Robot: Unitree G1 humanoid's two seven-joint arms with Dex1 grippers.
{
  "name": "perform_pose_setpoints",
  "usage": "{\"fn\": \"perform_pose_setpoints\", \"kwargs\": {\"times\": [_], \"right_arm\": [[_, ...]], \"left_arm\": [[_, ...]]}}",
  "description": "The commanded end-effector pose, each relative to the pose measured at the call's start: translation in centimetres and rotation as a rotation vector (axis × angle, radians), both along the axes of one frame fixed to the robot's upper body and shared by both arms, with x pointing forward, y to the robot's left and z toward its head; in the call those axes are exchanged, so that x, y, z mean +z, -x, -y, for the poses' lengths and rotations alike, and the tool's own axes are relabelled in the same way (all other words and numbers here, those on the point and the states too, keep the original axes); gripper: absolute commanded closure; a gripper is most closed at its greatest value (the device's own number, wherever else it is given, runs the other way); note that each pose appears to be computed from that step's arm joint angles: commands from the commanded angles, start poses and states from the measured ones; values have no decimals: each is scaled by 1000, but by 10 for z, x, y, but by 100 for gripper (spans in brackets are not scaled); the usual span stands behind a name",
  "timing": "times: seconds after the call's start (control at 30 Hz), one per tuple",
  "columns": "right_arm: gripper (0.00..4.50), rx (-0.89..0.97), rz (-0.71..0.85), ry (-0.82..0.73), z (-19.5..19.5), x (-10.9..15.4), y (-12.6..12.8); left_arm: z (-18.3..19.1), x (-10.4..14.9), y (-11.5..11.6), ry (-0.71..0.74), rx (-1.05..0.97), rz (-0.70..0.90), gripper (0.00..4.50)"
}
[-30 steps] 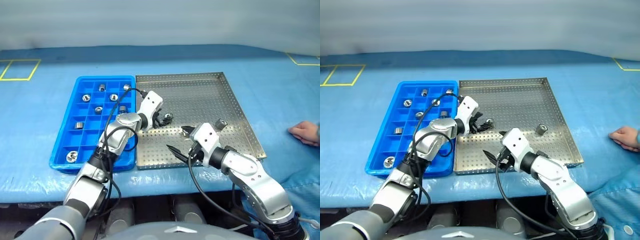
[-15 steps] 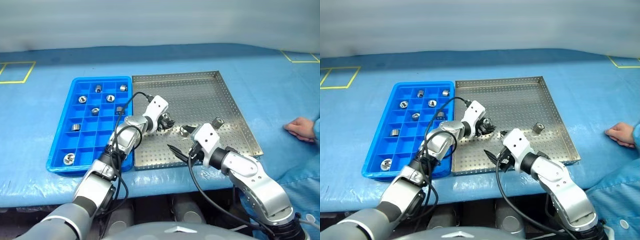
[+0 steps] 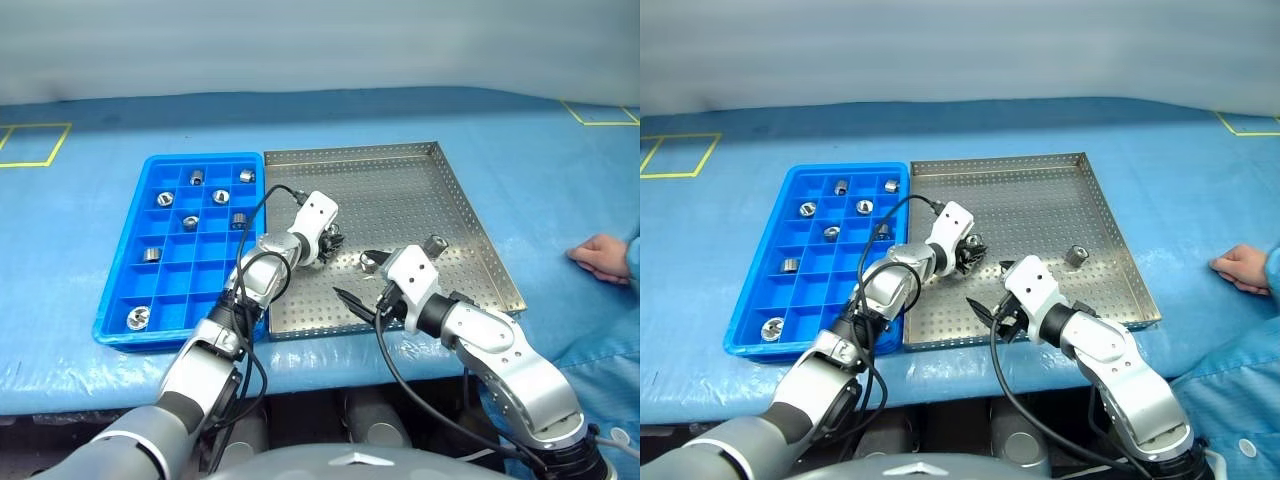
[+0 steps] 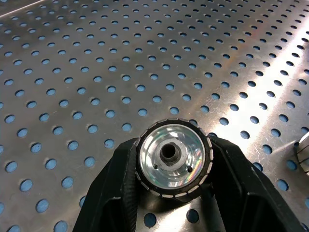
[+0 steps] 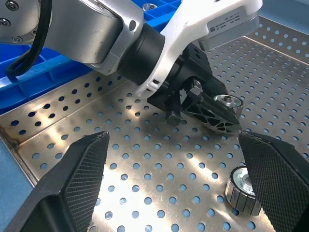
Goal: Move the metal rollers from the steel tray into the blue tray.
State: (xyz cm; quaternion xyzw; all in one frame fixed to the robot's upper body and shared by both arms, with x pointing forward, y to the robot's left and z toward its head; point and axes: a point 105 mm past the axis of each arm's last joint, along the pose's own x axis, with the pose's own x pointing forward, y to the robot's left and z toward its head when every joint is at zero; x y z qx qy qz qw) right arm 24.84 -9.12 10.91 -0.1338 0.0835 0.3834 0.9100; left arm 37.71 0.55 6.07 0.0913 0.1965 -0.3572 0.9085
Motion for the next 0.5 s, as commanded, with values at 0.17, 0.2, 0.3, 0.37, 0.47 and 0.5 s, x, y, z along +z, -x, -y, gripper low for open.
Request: {"fn": "perform_pose_setpoints", "kwargs": {"times": [0.17, 0.2, 0.3, 0.37, 0.47, 0.5], "right_arm": [[0, 23, 43, -13, -5, 10, 0], [0, 23, 42, -13, -5, 9, 0], [0, 18, 20, 2, -2, 5, -1], [0, 15, 7, 14, -1, 2, -2], [0, 38, 0, 8, -3, 3, -2], [0, 47, 0, 5, -3, 3, -1]], "left_arm": [[0, 31, -4, 90, -6, 84, 269], [-4, 38, -4, 111, -1, 92, 269], [-20, 57, 0, 176, -10, 78, 269], [-34, 62, 3, 127, -6, 99, 269], [-59, 68, 12, 44, 6, 135, 269], [-65, 70, 15, 35, 10, 139, 269]]}}
